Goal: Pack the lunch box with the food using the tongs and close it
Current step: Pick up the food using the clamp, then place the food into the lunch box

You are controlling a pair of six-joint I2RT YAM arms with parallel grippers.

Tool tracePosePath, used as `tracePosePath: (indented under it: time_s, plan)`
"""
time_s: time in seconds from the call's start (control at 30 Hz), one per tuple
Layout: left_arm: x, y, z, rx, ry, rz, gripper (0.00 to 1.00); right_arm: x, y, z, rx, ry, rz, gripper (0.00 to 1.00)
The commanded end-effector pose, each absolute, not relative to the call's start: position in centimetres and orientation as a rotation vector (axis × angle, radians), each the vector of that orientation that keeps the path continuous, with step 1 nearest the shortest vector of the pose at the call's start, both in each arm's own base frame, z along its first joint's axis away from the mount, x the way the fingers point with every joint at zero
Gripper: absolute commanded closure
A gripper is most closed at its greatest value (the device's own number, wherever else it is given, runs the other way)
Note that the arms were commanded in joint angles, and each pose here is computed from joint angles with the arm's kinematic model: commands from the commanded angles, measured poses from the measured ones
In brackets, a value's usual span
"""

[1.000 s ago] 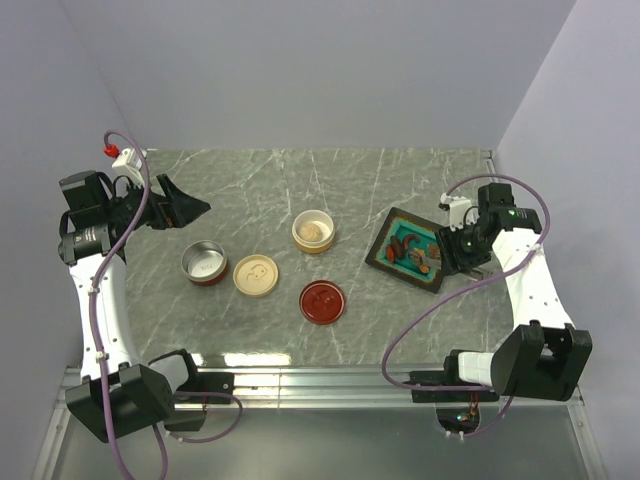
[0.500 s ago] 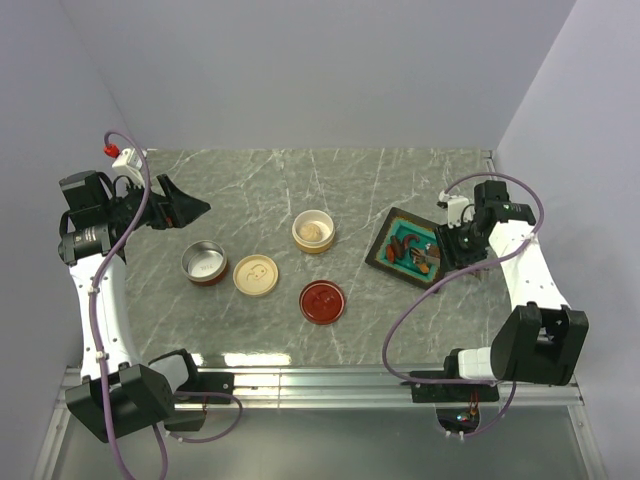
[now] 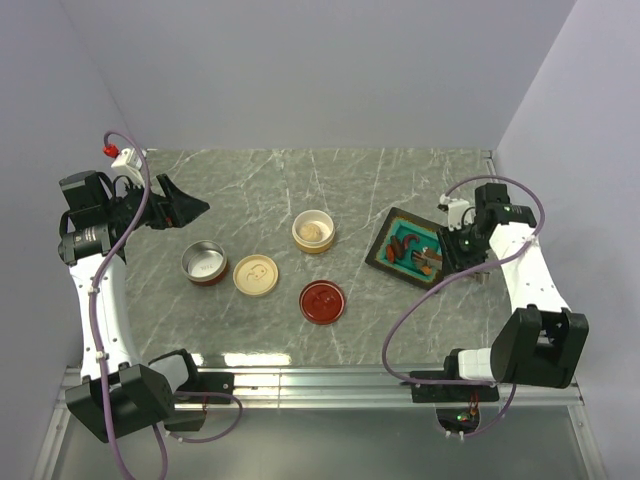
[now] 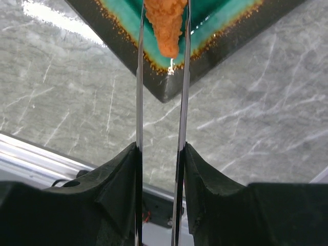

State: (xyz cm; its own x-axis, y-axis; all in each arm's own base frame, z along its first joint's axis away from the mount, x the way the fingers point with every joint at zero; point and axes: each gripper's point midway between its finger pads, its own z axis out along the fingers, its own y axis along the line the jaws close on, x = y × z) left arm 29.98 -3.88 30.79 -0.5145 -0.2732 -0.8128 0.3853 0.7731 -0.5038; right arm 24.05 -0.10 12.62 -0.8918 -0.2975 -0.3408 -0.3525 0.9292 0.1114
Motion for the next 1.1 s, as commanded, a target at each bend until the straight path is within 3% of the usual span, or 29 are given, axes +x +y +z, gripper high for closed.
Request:
tracePosePath:
  time_s: [0.0, 0.33, 0.7, 1.07]
  plan:
    - [30.0, -3.6, 32.3, 0.127, 1.905, -0.767, 0.03, 24.6, -0.1, 16.0, -0.474, 2.675, 0.236, 0.72]
    - [30.3, -3.4, 32.1, 0.095, 1.893, -0.757, 0.03, 28.0, 6.8, 22.6, -0.474, 2.433, 0.598, 0.76]
    - [31.0, -2.5, 33.4, -0.003, 1.863, -0.857, 0.03, 31.9, 24.4, 28.6, -0.804, 2.145, 0.862, 0.77]
    - [31.5, 1.8, 33.5, -0.17, 1.84, -0.912, 0.04, 30.7, 41.2, 28.3, -1.011, 2.008, 0.98, 0.78]
